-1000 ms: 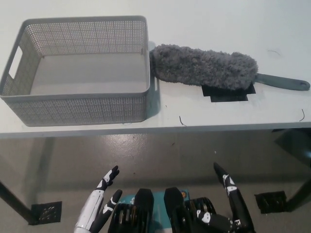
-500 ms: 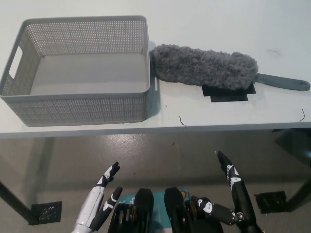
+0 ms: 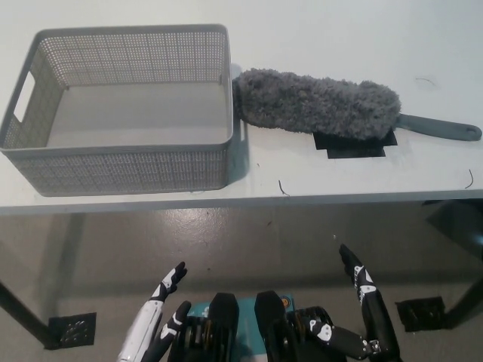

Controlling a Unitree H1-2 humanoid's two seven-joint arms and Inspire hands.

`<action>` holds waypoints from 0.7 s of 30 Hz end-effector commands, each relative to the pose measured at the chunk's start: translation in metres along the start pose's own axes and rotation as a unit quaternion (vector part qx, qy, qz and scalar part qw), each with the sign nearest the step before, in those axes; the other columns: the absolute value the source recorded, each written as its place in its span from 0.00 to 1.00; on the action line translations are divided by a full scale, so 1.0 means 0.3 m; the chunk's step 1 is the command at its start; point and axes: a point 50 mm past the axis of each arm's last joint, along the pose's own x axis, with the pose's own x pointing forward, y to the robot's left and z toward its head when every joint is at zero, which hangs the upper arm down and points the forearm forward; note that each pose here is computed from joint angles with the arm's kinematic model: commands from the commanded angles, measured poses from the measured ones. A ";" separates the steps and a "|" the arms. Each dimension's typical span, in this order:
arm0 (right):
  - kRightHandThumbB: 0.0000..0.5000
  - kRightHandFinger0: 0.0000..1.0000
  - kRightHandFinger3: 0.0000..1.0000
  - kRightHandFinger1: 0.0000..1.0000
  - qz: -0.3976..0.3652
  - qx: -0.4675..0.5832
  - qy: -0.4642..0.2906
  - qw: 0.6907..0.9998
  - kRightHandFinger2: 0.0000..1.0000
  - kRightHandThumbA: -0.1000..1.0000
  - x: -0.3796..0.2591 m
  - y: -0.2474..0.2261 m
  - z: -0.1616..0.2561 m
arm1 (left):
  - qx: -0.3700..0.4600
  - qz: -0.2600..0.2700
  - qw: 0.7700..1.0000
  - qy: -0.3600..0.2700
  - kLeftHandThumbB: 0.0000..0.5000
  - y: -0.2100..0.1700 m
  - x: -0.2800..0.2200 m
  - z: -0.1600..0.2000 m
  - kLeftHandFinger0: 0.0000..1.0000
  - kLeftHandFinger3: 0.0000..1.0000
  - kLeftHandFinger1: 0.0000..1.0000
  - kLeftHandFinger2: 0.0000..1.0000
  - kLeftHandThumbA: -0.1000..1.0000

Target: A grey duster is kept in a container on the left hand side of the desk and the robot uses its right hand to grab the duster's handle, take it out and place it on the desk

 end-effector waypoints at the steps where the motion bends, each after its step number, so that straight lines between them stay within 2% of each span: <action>1: 0.40 1.00 1.00 1.00 -0.005 0.008 -0.056 0.998 1.00 1.00 0.022 0.004 0.051 | 0.005 0.019 0.999 -0.035 0.03 0.017 0.020 0.031 1.00 1.00 1.00 1.00 1.00; 9: 0.34 1.00 1.00 1.00 0.003 0.005 -0.057 0.998 1.00 1.00 0.027 0.008 0.051 | 0.013 0.018 0.999 -0.031 0.03 0.026 0.018 0.028 1.00 1.00 1.00 1.00 1.00; 17: 0.33 1.00 1.00 1.00 0.007 -0.004 -0.057 0.998 1.00 1.00 0.029 0.010 0.048 | 0.016 0.020 0.999 -0.029 0.03 0.024 0.018 0.027 1.00 1.00 1.00 1.00 1.00; 21: 0.28 1.00 1.00 1.00 0.015 -0.011 -0.061 0.998 1.00 1.00 0.039 0.009 0.049 | 0.020 0.020 0.999 -0.028 0.01 0.028 0.025 0.032 1.00 1.00 1.00 1.00 1.00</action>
